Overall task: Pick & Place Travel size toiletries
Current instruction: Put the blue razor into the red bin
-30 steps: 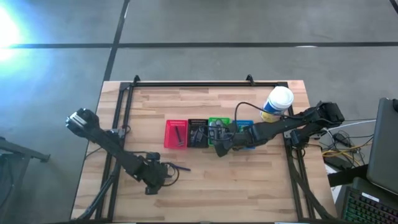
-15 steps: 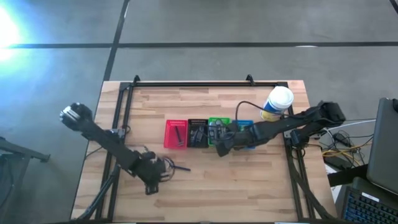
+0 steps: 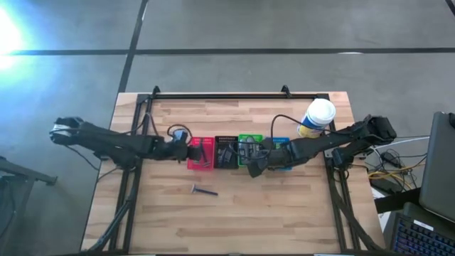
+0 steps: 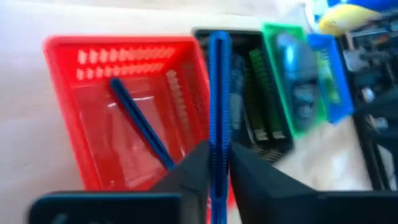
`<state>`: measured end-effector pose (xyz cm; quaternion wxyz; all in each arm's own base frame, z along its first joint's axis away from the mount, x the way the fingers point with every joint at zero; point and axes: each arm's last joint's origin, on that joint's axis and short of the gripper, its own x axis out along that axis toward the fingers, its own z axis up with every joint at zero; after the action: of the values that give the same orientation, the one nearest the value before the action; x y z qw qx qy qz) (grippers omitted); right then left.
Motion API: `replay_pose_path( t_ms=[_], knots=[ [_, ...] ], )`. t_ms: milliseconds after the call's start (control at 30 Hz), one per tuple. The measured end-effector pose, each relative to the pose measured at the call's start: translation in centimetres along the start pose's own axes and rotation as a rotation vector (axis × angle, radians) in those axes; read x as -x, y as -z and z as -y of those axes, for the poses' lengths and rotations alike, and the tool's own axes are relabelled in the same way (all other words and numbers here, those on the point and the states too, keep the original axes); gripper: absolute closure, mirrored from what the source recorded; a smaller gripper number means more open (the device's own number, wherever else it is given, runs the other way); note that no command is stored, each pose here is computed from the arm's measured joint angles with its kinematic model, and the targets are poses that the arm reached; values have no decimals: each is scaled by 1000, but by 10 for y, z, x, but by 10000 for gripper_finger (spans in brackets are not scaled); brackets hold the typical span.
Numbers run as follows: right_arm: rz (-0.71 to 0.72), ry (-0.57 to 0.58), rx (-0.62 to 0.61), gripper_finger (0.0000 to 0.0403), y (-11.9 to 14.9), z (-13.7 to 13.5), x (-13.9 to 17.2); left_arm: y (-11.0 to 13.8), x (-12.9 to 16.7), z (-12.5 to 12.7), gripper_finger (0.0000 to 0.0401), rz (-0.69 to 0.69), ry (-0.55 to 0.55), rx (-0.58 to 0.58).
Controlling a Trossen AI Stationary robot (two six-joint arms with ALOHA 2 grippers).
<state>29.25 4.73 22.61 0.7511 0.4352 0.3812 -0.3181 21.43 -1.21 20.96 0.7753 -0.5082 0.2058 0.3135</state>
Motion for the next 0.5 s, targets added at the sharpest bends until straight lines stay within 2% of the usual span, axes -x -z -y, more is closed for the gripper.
replay_pose_path(
  t_ms=[200, 333, 367, 433, 500],
  knots=[
    [0, 0, -7, 125, 0, 0, 0, -10, -9, -6, 246, 18, -41, 8],
    [0, 0, -5, 118, 0, 0, 0, -9, -8, -5, 214, -17, -29, 0],
    [0, 0, -3, 116, 0, 0, 0, -7, -6, -2, 210, -44, -9, -32],
    [0, 0, 0, 112, 0, 0, 0, -2, -1, 8, 206, -128, 81, -198],
    [0, 0, 12, 109, 0, 0, 0, 12, 9, 23, 207, -271, 259, -494]
  ],
)
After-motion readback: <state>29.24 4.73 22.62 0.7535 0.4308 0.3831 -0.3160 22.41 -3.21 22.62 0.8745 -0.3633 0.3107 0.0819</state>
